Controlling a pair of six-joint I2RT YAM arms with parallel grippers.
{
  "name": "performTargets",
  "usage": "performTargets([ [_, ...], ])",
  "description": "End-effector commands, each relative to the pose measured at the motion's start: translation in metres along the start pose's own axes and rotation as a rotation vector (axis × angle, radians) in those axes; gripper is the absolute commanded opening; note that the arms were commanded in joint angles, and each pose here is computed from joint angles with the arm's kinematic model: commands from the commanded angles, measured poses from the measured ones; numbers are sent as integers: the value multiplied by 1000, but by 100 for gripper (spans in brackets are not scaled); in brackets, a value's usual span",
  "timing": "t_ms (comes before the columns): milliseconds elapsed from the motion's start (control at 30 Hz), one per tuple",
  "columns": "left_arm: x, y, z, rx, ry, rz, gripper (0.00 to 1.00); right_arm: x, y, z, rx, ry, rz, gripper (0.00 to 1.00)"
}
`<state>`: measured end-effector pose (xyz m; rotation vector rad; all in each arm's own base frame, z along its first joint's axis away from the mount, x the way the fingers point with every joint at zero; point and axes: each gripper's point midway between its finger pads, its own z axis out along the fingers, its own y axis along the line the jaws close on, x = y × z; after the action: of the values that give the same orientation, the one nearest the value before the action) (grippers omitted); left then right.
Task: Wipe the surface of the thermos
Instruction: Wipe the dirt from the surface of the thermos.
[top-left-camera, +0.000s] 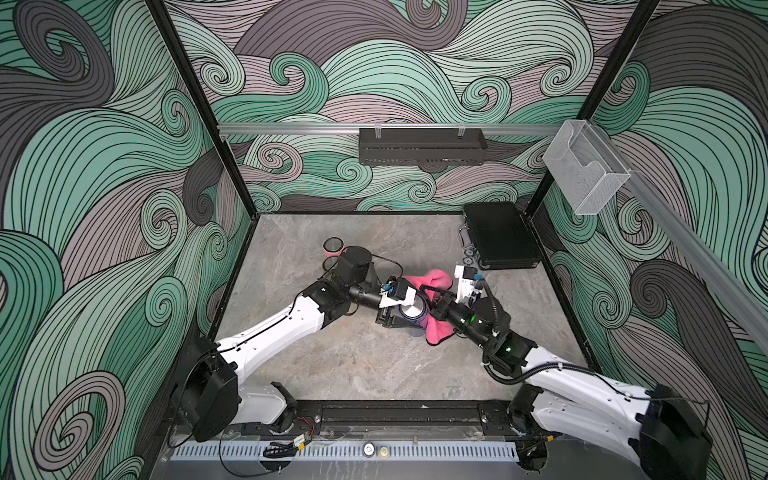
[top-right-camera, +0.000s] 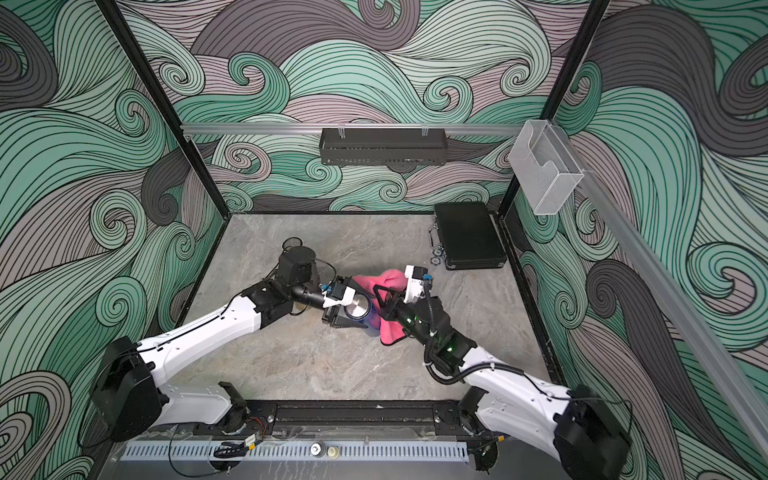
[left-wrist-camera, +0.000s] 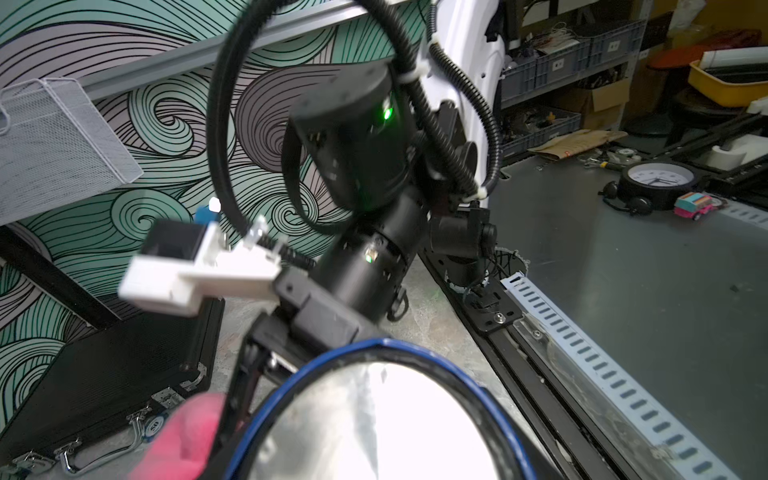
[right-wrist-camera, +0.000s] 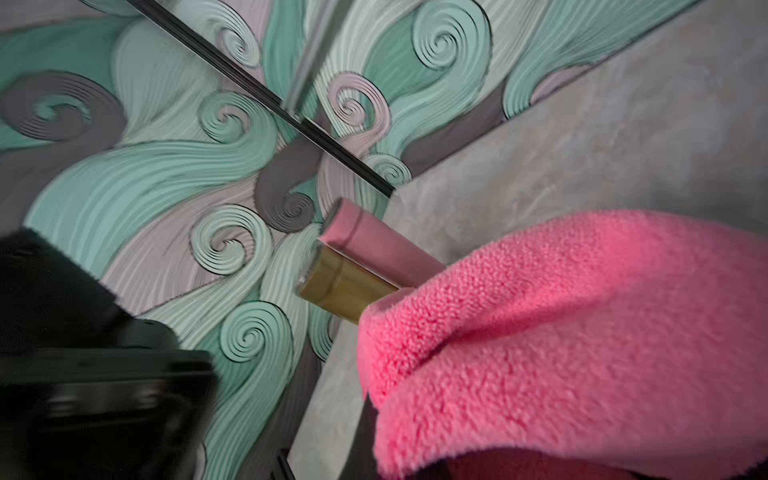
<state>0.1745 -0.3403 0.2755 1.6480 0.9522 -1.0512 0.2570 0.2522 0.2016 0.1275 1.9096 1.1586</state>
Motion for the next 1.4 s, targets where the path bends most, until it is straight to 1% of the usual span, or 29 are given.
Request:
performTargets([
  [0, -24, -3, -6, 54, -59, 103, 0, -1, 16, 4, -64, 9, 34, 0],
  [67, -25, -6, -7, 67, -61, 106, 0, -8, 33, 2, -94, 10, 2, 0],
  [200, -23, -16, -11, 119, -63, 122, 0, -34, 78, -17, -193, -43, -60, 0],
  [300, -24, -28, -21, 186, -111, 150, 0, -39, 89, -24, -231, -43, -56, 0],
  [433, -26, -33, -33, 219, -164, 165, 0, -22, 73, -15, -214, -4, -23, 0],
  [500, -26, -36, -35, 231, -198, 188, 0, -8, 56, -7, -172, 23, -8, 0],
  [600, -25, -35, -36, 237, -202, 177, 0, 9, 33, 3, -119, 56, 14, 0],
  [700, -28, -34, -37, 240, -180, 177, 0, 18, 29, 9, -115, 86, 20, 0],
  [733, -21, -32, -34, 249, -168, 152, 0, 17, 31, 9, -120, 88, 18, 0],
  [833, -21, -35, -35, 262, -151, 148, 0, 4, 47, 4, -145, 67, -11, 0],
  [1000, -21, -39, -37, 271, -139, 158, 0, -28, 82, -15, -209, -4, -56, 0],
  [1100, -21, -38, -37, 268, -137, 166, 0, -26, 79, -15, -202, 0, -53, 0],
  [1200, -18, -20, -33, 228, -95, 108, 0, -11, 50, -6, -123, 18, -36, 0],
  [1300, -10, 8, -23, 121, -39, 18, 0, -1, 24, -2, -42, 19, -37, 0],
  [1333, -6, 12, -21, 87, -23, 14, 0, 1, 19, -1, -27, 18, -37, 0],
  [1367, -8, 12, -22, 63, -10, 34, 0, 1, 17, -1, -21, 15, -42, 0],
])
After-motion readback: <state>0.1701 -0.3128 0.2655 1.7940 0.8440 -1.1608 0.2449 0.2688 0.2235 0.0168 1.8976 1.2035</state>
